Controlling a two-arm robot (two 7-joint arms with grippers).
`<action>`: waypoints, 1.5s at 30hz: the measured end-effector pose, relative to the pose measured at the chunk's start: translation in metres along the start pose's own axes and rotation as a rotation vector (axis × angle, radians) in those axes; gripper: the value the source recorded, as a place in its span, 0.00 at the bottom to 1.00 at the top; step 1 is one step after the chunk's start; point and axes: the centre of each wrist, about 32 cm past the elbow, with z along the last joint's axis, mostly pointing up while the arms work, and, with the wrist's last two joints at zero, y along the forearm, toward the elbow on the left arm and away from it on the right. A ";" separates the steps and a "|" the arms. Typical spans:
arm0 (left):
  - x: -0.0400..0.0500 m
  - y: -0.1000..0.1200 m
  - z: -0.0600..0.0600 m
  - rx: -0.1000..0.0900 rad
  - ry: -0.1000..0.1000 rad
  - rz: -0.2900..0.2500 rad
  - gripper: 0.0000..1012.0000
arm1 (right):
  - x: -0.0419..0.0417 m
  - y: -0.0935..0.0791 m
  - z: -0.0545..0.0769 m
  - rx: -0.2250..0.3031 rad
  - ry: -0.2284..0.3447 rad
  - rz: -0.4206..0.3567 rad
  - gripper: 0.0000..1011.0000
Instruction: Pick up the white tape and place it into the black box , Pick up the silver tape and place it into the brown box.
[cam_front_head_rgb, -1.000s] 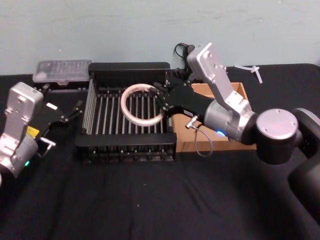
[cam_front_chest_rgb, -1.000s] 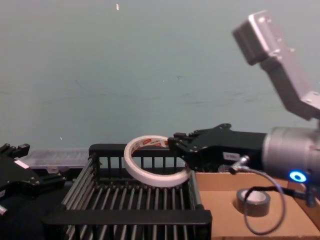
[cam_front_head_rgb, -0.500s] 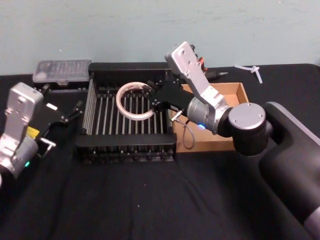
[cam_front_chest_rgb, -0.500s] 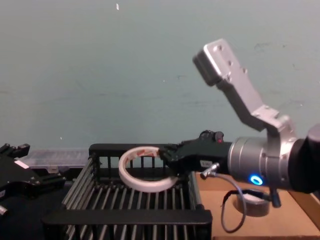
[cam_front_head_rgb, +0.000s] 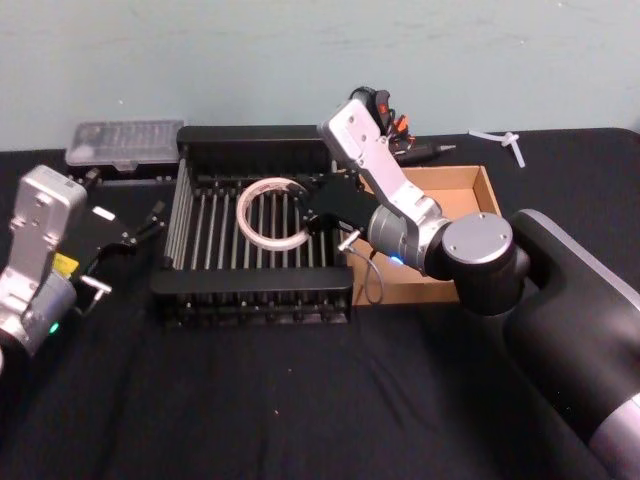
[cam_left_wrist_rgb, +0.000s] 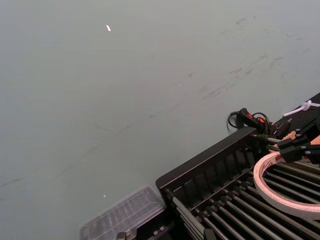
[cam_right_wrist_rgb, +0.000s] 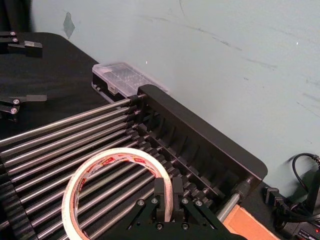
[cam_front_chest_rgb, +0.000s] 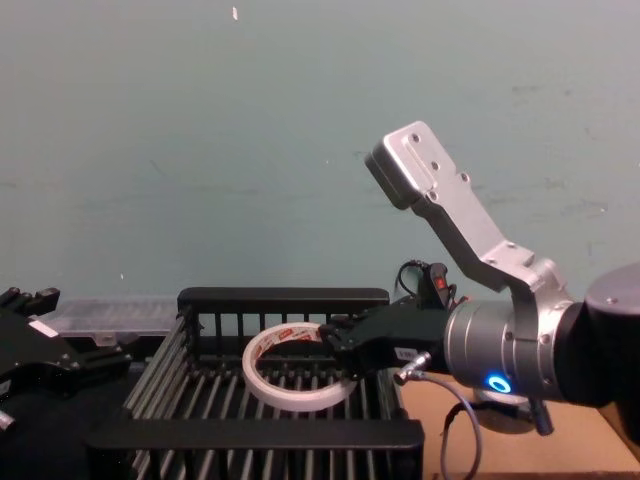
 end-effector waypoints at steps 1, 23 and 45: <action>0.0000 0.000 0.000 0.000 0.000 0.000 0.99 | 0.0000 0.000 0.000 0.000 0.000 0.000 0.09; 0.0000 0.000 0.000 0.000 0.000 0.000 0.99 | 0.0003 -0.001 0.001 0.006 0.004 0.004 0.56; 0.0000 0.000 0.000 0.000 0.000 0.000 0.99 | 0.0004 -0.001 0.001 0.008 0.005 0.005 0.99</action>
